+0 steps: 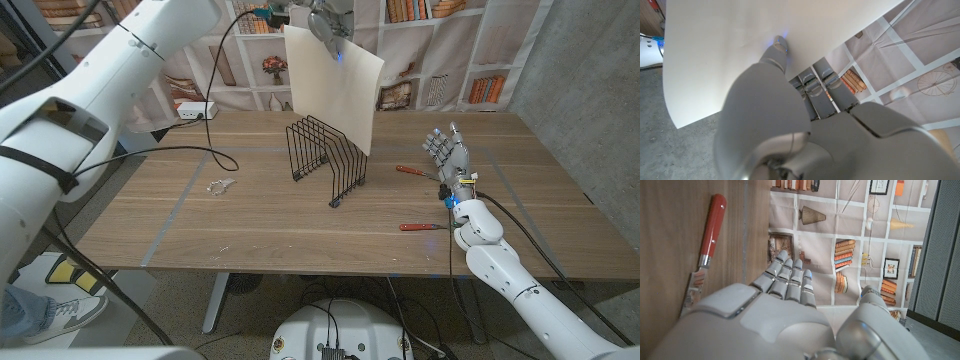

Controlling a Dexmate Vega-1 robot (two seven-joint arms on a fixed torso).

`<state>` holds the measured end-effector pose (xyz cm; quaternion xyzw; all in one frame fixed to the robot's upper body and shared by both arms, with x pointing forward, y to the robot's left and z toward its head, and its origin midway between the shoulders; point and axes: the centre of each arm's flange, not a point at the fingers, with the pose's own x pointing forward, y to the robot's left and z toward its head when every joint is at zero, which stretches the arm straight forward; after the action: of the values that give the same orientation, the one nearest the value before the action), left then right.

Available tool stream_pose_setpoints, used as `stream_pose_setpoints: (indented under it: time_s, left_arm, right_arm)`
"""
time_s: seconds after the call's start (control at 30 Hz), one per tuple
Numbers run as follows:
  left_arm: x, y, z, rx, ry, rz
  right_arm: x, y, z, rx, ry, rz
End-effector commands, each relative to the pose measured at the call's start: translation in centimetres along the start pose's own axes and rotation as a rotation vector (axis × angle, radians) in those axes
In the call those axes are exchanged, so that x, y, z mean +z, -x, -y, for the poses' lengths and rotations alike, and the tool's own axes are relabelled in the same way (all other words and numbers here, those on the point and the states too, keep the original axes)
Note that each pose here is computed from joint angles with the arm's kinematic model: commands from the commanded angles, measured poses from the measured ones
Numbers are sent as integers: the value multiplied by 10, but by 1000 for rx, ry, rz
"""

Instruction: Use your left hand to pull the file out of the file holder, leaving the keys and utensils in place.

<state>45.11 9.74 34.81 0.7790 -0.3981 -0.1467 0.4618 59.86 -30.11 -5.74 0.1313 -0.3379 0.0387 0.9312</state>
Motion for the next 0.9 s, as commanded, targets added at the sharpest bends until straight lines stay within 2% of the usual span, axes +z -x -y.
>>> stream_pose_setpoints:
  time_s: [0.03,0.33,0.57,0.9]
  left_arm:
    - [-6,3,-11,28,5,-11]
    - [-7,6,-23,52,-12,-11]
    - [-12,10,-32,81,0,-15]
    - [-17,20,-52,145,7,-21]
  right_arm:
    - [-2,-5,-3,-1,-3,7]
    - [-2,-9,-7,-2,-6,16]
    - [-2,-12,-10,-3,-10,21]
    - [2,-17,-12,5,-1,16]
